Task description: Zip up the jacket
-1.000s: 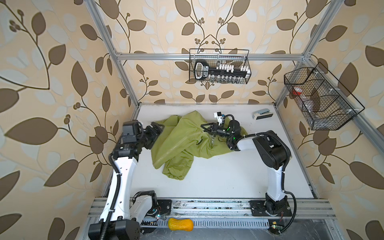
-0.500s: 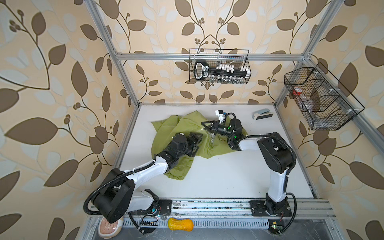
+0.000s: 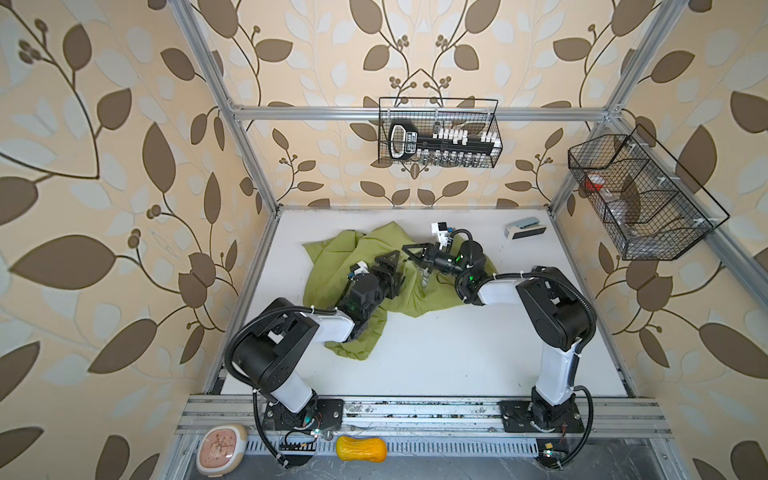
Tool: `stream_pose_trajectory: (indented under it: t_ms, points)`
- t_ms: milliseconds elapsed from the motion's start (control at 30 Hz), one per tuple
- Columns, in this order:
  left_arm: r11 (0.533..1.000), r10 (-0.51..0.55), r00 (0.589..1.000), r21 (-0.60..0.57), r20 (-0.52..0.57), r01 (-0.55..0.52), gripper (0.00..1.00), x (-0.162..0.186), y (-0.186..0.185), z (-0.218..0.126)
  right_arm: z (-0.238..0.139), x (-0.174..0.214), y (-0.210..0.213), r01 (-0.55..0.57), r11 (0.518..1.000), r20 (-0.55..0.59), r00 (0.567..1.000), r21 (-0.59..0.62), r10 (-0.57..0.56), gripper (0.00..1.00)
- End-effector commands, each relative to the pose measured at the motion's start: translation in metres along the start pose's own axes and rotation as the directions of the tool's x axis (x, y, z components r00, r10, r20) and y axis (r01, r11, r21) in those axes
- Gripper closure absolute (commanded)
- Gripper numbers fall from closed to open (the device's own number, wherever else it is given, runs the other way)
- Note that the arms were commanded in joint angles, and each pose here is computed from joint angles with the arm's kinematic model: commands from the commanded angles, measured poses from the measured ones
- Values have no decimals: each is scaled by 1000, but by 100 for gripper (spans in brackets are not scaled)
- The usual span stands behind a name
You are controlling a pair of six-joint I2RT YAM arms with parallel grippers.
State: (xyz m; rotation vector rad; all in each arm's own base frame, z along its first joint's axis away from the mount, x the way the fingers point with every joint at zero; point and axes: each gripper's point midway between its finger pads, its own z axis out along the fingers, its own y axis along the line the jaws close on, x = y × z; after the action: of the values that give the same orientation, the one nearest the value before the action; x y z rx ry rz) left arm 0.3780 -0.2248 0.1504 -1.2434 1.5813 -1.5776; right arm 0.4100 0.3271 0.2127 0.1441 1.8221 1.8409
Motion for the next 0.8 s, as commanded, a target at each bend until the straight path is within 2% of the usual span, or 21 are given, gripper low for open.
stream_pose_trajectory:
  t_ms: [0,233,367,533,700,767]
  points:
    - [982,-78,996,177,31,72,17,-6,-33,-11,-5,-2,28,30,997,24,999,-71,-28,100]
    - [994,39,994,93,102,-49,26,-15,-36,-18,-10,3,33,44,996,14,999,-73,-43,100]
    - [994,84,991,59,101,-91,48,-22,-47,-16,-13,8,32,50,996,5,999,-68,-50,100]
    - [996,69,996,51,48,-72,68,-23,-45,-4,-14,12,33,58,996,-9,998,-71,-58,100]
    - [996,80,997,47,-20,-79,100,-13,-49,2,-13,14,29,80,996,-25,996,-49,-82,100]
    - [992,124,991,13,-50,-124,100,-6,-55,0,-12,16,25,93,995,-34,995,-34,-95,100]
